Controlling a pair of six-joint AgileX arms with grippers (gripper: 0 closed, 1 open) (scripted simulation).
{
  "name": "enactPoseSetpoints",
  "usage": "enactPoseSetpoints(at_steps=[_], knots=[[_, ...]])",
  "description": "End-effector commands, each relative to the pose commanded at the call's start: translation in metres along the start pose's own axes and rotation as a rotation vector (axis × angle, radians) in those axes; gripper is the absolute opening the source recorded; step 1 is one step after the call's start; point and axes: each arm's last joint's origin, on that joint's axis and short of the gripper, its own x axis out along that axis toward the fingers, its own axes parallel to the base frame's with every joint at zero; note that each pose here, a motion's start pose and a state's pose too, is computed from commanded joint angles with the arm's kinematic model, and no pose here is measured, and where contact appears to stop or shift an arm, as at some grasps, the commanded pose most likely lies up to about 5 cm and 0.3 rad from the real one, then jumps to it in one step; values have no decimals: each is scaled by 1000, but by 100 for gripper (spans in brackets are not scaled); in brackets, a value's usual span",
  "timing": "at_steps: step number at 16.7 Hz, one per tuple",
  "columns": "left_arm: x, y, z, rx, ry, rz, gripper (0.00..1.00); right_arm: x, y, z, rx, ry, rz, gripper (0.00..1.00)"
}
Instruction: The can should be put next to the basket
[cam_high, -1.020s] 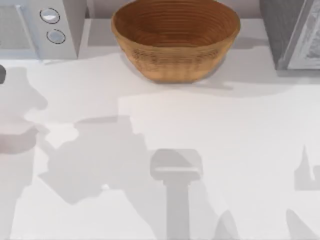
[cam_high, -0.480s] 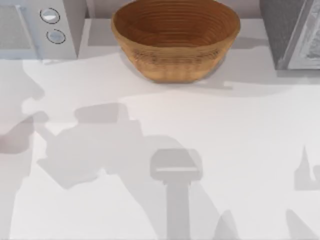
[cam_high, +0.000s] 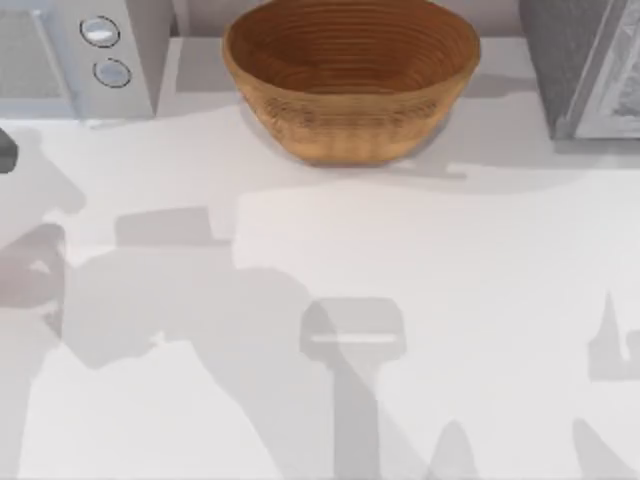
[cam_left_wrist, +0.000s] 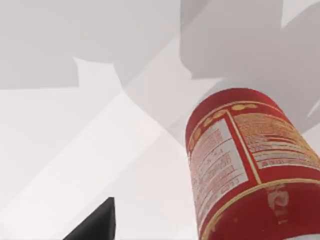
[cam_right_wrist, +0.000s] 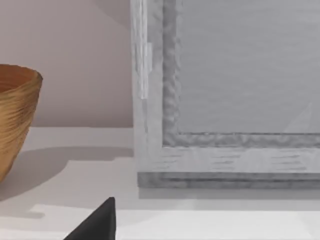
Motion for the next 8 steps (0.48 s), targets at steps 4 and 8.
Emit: enactPoseSetpoints(at_steps=[4,8], knots=[[15,-1,-1,0,1,-2,100,0,0,0,0,0,0,100],[15,-1,-1,0,1,-2,85,0,0,0,0,0,0,100]])
